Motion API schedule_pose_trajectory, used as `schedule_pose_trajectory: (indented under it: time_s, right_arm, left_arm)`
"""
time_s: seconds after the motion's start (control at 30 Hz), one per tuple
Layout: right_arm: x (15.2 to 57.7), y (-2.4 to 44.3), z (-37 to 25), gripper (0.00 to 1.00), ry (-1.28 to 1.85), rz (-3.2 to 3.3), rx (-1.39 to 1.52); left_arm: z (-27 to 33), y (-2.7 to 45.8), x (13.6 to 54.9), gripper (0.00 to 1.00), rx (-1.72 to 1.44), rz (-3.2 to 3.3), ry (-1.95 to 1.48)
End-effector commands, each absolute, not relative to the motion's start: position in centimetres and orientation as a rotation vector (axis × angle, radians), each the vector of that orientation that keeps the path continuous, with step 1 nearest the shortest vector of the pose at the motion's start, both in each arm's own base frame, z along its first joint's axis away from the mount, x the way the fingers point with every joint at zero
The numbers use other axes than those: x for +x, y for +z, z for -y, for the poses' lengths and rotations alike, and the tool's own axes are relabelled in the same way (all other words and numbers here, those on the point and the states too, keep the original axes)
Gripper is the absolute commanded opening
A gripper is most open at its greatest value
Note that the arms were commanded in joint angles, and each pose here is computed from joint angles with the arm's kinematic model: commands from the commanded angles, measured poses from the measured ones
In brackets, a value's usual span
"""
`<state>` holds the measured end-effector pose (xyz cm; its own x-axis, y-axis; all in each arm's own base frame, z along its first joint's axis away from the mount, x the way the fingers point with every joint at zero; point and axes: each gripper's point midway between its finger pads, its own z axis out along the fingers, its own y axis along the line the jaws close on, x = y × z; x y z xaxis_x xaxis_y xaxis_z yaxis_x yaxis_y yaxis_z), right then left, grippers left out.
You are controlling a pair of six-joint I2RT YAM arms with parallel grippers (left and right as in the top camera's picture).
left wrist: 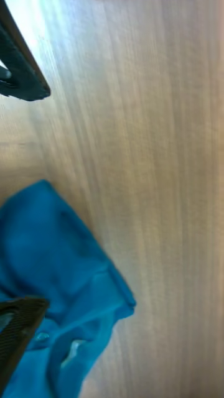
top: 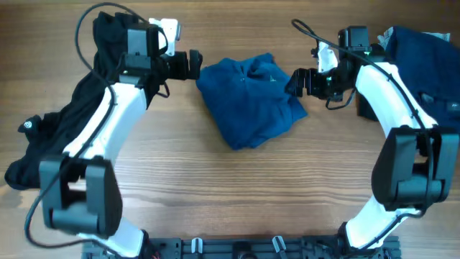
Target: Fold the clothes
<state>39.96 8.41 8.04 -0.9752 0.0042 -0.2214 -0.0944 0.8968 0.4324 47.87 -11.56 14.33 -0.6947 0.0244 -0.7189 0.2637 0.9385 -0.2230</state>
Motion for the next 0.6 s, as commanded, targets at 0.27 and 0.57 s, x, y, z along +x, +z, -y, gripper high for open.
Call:
schedule_pose_trajectory:
  time_s: [0.27,0.57]
  right_arm:
    - [36.6,11.2,-14.1,0.95,0.787,-2.829,-0.299]
    - [35.9,12.0,-14.0,0.88,0.787,-2.834,-0.298]
  left_arm:
    - [16.4,6.5,49.0,0.94,0.500,-2.279,-0.671]
    - [17.6,7.2,49.3,0.06,0.532,-2.231,-0.676]
